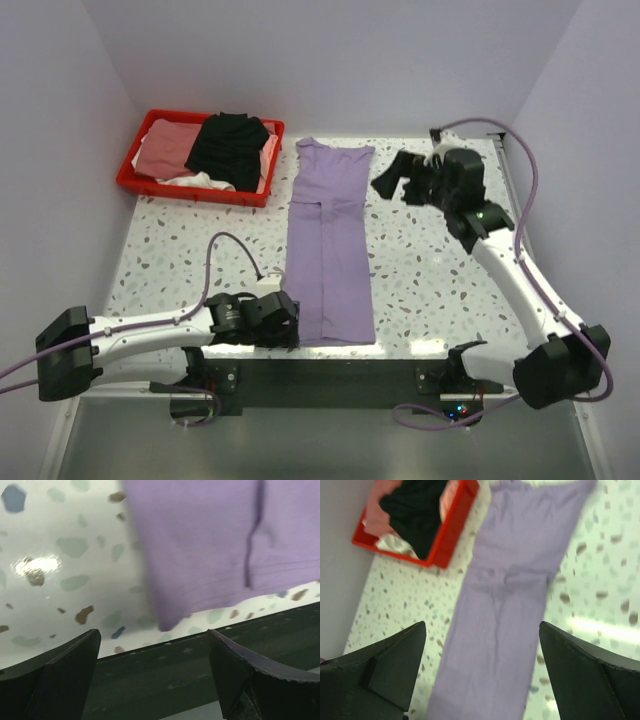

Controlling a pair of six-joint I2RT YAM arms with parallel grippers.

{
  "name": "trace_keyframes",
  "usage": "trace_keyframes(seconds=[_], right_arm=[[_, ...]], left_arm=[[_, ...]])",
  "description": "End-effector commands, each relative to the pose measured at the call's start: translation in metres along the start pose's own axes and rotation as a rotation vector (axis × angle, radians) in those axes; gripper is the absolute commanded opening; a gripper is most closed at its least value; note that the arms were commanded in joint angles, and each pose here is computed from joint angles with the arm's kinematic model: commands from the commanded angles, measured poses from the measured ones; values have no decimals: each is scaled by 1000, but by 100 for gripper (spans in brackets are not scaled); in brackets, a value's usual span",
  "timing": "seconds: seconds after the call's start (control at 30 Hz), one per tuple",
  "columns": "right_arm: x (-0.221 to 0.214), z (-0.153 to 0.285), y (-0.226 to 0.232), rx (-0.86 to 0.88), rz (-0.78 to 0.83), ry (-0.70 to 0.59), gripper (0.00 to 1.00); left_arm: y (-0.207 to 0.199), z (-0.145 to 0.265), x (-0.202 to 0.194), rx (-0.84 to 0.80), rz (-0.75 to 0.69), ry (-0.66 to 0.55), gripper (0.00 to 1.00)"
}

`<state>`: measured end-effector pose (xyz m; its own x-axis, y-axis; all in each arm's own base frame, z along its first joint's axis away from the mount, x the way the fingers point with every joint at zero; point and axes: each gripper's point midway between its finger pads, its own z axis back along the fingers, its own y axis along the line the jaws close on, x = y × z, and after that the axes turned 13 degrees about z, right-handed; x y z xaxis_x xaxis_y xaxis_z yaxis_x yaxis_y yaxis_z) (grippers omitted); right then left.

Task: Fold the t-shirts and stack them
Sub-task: Fold the tshirt

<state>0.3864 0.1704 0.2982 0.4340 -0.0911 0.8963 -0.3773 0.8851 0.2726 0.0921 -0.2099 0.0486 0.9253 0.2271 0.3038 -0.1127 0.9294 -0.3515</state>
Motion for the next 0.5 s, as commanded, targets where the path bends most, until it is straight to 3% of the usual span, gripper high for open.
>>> trace_keyframes(seconds=[0.0,0.17,0.47], right_arm=[[-126,2,-25,-107,-128,228,99],[-186,32,-30,-154,-152,346,99],[-245,66,-20,-162,-74,549,99]], left_arm=[[16,-5,-3,10,84,1,90],[-1,-16,-9,-100,68,40,72],[1,-36,-18,-44,40,92,19]])
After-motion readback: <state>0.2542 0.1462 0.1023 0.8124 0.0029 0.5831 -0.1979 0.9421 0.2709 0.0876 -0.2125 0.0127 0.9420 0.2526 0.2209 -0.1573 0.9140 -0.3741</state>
